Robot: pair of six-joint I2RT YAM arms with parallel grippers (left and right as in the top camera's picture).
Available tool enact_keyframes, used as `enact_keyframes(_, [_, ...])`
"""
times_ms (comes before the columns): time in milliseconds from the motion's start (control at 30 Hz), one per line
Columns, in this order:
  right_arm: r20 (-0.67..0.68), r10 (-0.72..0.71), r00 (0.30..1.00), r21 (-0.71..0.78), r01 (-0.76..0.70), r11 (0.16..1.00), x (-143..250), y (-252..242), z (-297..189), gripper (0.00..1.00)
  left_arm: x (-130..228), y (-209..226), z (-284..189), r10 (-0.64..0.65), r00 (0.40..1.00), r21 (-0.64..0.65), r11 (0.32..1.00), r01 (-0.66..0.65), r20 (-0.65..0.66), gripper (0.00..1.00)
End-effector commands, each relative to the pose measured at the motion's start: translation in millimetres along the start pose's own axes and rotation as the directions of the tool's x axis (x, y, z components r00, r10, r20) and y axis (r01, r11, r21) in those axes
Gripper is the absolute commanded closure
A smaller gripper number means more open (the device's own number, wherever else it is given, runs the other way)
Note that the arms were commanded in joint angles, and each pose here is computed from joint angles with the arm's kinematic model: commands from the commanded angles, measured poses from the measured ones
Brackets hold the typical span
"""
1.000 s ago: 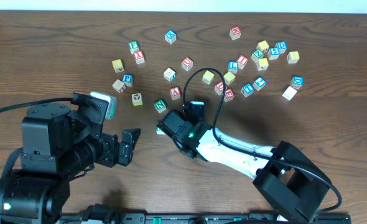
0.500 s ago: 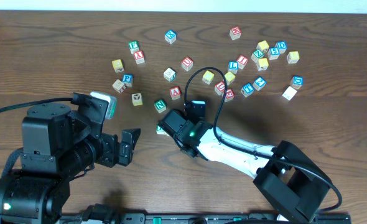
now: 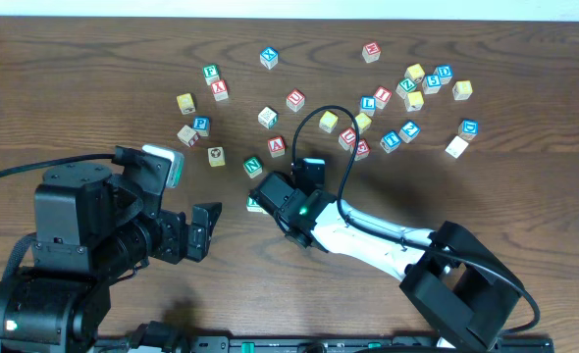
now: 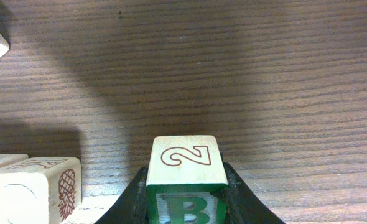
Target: Spell out ROBOT
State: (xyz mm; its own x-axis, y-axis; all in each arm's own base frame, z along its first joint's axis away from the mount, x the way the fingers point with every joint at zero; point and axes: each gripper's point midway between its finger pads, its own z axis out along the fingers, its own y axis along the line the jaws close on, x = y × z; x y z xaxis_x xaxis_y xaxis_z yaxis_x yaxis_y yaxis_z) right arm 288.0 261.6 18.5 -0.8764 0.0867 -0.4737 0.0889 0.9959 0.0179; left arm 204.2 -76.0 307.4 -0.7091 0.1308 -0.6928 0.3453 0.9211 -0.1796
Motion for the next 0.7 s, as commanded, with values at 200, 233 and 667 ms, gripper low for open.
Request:
enact_keyframes(200, [0.014, 0.036, 0.999, 0.036, -0.036, 0.999, -3.6, -9.2, 6.5, 0.8, -0.4, -1.1, -1.3, 0.003, 1.0, 0.008, 1.0, -0.003, 0.004, 0.02])
enact_keyframes(233, [0.013, 0.035, 0.999, 0.038, -0.036, 0.999, -3.3, -9.3, 7.4, 0.79, -0.3, -1.1, -1.3, 0.002, 1.0, 0.008, 1.0, -0.002, 0.003, 0.02])
enact_keyframes(667, [-0.004, 0.057, 0.998, 0.07, -0.056, 0.996, -0.1, -16.8, 19.0, 0.79, -0.4, -1.1, -1.3, 0.003, 1.0, 0.008, 1.0, -0.003, 0.004, 0.02])
